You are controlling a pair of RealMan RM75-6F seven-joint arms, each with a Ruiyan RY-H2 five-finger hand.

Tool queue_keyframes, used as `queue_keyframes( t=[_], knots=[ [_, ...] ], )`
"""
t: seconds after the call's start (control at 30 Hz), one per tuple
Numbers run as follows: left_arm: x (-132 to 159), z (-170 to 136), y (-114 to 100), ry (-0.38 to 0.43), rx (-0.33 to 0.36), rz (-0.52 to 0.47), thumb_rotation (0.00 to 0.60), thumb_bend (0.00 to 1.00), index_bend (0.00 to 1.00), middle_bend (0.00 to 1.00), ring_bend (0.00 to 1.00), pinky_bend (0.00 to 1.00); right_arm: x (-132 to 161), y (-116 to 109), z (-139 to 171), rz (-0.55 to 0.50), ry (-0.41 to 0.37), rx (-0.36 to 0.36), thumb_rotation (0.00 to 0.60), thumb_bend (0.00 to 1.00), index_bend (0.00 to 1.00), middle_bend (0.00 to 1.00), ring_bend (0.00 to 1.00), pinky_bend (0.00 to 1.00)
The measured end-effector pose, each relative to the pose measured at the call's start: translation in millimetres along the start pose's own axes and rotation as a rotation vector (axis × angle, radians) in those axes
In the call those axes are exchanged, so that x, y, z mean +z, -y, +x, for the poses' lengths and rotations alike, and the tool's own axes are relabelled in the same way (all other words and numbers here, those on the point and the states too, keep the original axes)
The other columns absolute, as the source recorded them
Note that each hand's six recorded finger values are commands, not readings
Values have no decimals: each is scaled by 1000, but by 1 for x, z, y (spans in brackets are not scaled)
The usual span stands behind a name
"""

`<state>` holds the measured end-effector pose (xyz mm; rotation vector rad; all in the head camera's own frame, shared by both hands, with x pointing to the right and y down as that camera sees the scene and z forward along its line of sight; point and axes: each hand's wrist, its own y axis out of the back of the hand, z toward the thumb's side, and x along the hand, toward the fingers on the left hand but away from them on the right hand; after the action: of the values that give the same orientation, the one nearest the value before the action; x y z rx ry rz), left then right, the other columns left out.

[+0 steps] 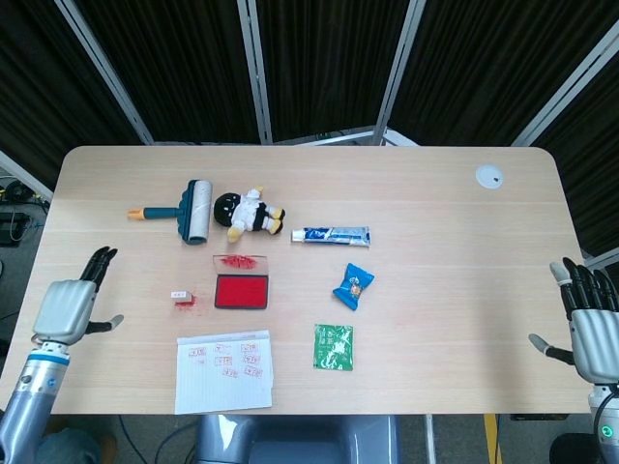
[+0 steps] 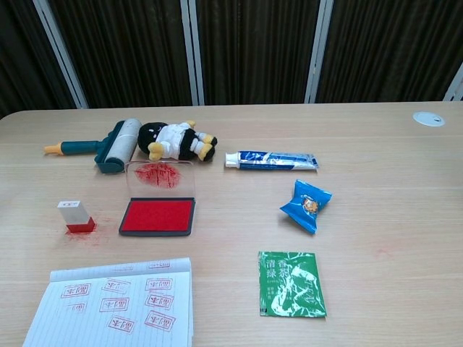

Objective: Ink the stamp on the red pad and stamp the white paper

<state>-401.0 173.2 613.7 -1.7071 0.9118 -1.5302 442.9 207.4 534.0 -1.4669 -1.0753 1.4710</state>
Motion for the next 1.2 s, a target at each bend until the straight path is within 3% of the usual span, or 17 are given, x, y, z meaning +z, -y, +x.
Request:
queue_keyframes(
  t=[0.27,0.43,0.8,0.97,1.2],
  knots=[
    [26,47,33,29,-78,-23,600,251,269,317,732,779,-7,6,-4,12,27,17,600,0,0,0,0,0],
    [39,61,47,55,-112,-15,600,294,327,351,732,779,-9,7,-4,17,38,19,600,0,0,0,0,0],
    [48,68,69,75,-157,20,600,288,366,393,732,779,-11,10,-5,18,43,27,600,0,0,0,0,0],
    [50,69,75,83,-163,21,600,202,382,414,733,779,-11,10,-5,18,41,28,600,0,0,0,0,0],
    [52,70,79,88,-162,34,600,199,404,422,732,779,-11,10,-5,16,42,28,600,0,0,0,0,0]
  ],
)
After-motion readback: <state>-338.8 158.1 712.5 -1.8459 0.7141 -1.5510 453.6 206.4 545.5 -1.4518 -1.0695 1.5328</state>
